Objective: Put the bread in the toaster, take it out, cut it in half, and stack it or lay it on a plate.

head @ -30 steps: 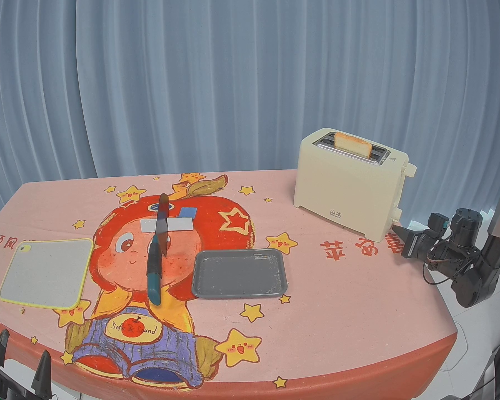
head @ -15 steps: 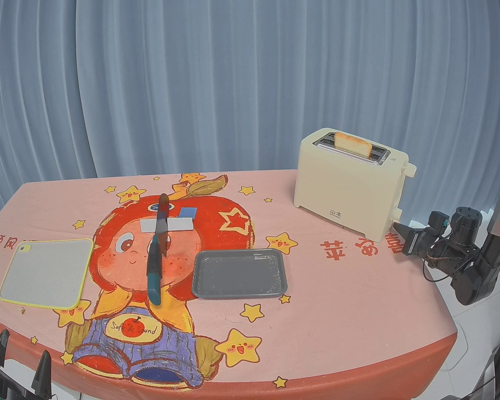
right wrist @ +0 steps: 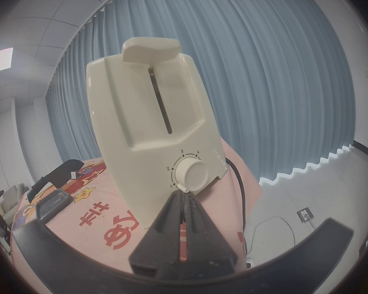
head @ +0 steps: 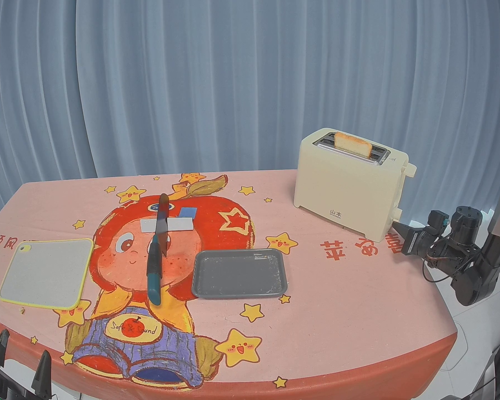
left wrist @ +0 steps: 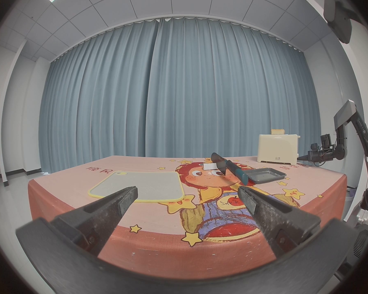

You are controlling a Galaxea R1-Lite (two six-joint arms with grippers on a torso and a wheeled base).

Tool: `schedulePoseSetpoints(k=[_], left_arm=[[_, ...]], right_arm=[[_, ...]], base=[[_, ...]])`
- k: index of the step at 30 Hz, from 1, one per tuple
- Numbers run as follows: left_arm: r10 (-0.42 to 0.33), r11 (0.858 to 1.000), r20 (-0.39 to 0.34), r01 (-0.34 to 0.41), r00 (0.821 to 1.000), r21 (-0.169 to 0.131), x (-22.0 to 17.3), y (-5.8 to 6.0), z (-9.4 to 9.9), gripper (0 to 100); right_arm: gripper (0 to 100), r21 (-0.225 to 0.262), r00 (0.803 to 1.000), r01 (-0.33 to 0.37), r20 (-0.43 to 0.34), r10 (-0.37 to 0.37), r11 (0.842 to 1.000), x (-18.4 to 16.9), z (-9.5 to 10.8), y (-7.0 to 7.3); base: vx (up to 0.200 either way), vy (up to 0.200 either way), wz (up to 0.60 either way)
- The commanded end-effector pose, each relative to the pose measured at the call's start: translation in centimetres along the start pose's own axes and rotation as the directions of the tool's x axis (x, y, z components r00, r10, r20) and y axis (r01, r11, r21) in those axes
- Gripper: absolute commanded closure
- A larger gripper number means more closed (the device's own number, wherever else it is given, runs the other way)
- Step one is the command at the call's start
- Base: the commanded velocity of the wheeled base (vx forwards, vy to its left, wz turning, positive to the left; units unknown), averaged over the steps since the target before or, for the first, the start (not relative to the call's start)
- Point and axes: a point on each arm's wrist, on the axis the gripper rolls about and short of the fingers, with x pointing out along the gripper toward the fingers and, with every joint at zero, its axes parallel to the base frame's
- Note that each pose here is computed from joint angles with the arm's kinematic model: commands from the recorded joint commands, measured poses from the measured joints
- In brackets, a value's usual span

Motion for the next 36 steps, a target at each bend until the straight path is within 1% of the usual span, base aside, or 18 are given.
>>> schedulePoseSetpoints(k=[1, 13, 31, 36], left_arm=[[0.001, 1.0, -0.017, -0.001, 1.0, 0.0, 0.1, 0.0, -0.5, 0], [0.001, 1.0, -0.017, -0.001, 1.0, 0.0, 0.1, 0.0, -0.5, 0], [0.0, 1.0, -0.017, 0.0, 1.0, 0.0, 0.1, 0.0, -0.5, 0], [0.001, 1.0, -0.017, -0.001, 1.0, 0.0, 0.1, 0.0, -0.5, 0]], right_arm=[[100, -0.005, 1.0, -0.001, 0.012, 0.001, 1.0, -0.3, 0.3, 0.2], [100, 0.0, 1.0, 0.002, -0.005, -0.002, 1.0, -0.2, -0.2, 0.1], [100, -0.011, 1.0, -0.004, 0.031, 0.004, 1.0, -0.7, 0.9, 0.5], [100, -0.005, 1.0, -0.001, 0.003, 0.001, 1.0, -0.6, 0.2, 0.4]], base=[[0.0, 0.0, 0.0], [0.0, 0.0, 0.0], [0.0, 0.0, 0.0], [0.0, 0.0, 0.0]])
